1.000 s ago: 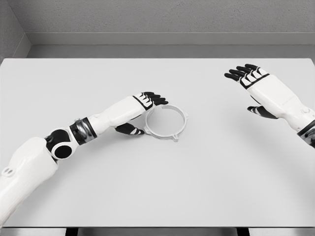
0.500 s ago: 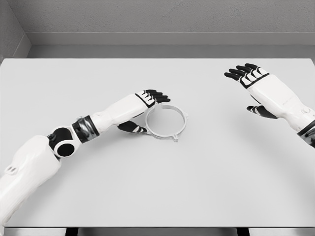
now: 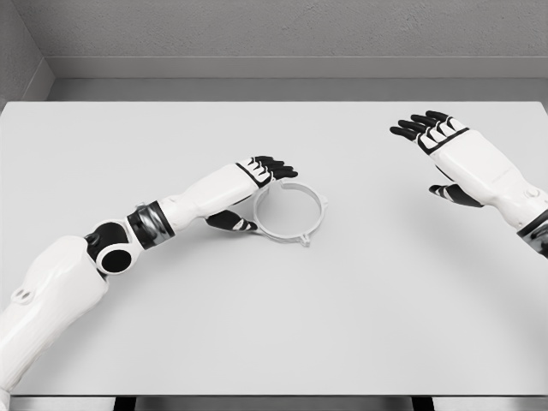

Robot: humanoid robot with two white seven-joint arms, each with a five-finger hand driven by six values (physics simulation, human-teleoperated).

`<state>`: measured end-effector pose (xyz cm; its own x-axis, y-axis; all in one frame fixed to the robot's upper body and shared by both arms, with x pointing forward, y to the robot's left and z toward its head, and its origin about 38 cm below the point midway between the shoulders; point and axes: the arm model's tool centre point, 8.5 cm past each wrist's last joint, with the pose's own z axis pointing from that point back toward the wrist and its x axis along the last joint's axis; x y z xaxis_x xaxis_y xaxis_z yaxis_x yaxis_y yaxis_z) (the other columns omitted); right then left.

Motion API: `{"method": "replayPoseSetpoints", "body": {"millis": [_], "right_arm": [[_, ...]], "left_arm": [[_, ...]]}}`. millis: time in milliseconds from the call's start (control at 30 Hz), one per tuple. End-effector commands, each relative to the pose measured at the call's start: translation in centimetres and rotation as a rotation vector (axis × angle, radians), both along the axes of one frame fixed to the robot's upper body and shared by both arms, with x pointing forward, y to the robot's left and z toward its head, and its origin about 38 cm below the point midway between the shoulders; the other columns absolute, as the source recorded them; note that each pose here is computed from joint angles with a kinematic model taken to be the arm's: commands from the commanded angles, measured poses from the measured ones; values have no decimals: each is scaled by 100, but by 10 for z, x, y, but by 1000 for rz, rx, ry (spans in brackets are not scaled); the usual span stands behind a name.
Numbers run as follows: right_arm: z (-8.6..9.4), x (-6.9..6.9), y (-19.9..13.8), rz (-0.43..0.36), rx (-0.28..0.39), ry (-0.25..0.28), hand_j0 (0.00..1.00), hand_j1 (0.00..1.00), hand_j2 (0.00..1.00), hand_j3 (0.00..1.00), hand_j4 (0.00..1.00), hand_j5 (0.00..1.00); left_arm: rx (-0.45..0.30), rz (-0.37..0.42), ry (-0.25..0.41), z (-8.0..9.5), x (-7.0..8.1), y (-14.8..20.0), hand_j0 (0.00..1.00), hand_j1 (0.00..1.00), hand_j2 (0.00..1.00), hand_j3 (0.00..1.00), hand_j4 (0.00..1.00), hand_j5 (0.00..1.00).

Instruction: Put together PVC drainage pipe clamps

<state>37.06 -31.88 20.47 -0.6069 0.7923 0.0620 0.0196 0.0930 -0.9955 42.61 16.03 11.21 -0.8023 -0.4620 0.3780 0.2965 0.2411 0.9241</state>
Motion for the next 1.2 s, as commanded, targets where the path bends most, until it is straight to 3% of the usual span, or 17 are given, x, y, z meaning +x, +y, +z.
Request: {"method": "replayPoseSetpoints", "body": {"millis": [0,1167], "right_arm": [[1,0,0,0,7,-1,100,100,100,100,100,100],[0,0,-1,-1,7,0,100,100,100,100,100,100]], "left_arm": [[-17,4,0,3,1,-1,100,100,100,100,100,100],[10,23,20,-7,2,9,100,100,100,100,100,100]]}}
